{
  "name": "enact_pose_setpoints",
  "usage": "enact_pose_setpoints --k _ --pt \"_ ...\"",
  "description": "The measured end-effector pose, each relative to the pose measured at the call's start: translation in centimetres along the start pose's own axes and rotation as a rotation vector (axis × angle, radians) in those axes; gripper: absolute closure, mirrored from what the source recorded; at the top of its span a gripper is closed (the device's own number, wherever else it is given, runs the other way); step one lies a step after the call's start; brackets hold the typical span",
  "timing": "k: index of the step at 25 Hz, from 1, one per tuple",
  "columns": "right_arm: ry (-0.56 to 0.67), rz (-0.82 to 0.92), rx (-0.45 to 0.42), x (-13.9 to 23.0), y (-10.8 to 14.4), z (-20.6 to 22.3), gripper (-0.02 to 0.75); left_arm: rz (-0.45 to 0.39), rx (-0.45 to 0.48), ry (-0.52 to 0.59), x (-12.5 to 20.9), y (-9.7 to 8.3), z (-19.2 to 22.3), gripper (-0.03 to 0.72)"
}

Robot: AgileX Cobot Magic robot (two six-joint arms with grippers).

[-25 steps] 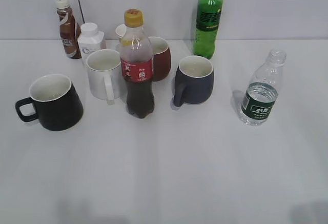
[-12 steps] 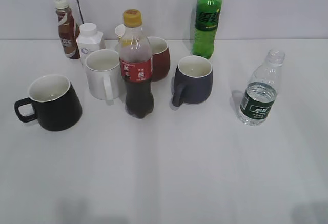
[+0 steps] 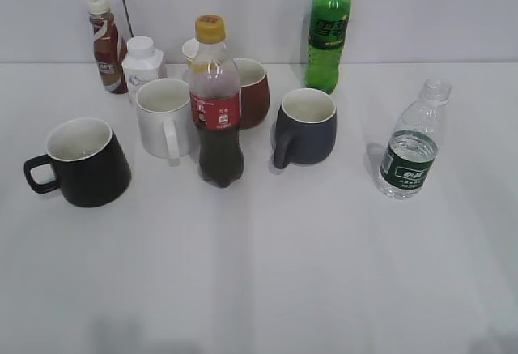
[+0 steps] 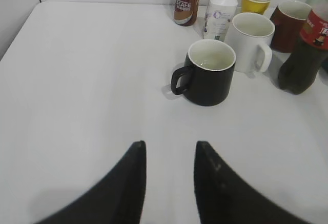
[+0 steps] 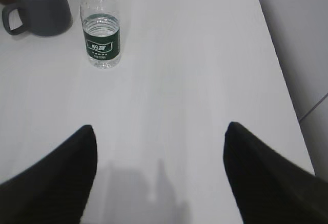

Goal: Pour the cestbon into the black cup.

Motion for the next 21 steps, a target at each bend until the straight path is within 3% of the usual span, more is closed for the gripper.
enact_pose_setpoints --k 21 --pt "0.0 0.0 0.001 0.0 -0.01 0.0 0.148 0.0 0.0 0.0 0.0 0.0 0.0 0.44"
Point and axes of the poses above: a point on each arm's last joint axis where the gripper is mounted, z pointing out along that axis toward the gripper, y along the wrist's bending axis when the last joint is at zero, x = y × z, the point moved 7 cm from there along z, pointing out along that axis toward the gripper, and after that the axes turned 5 degrees about z, right-handed, at the moved point
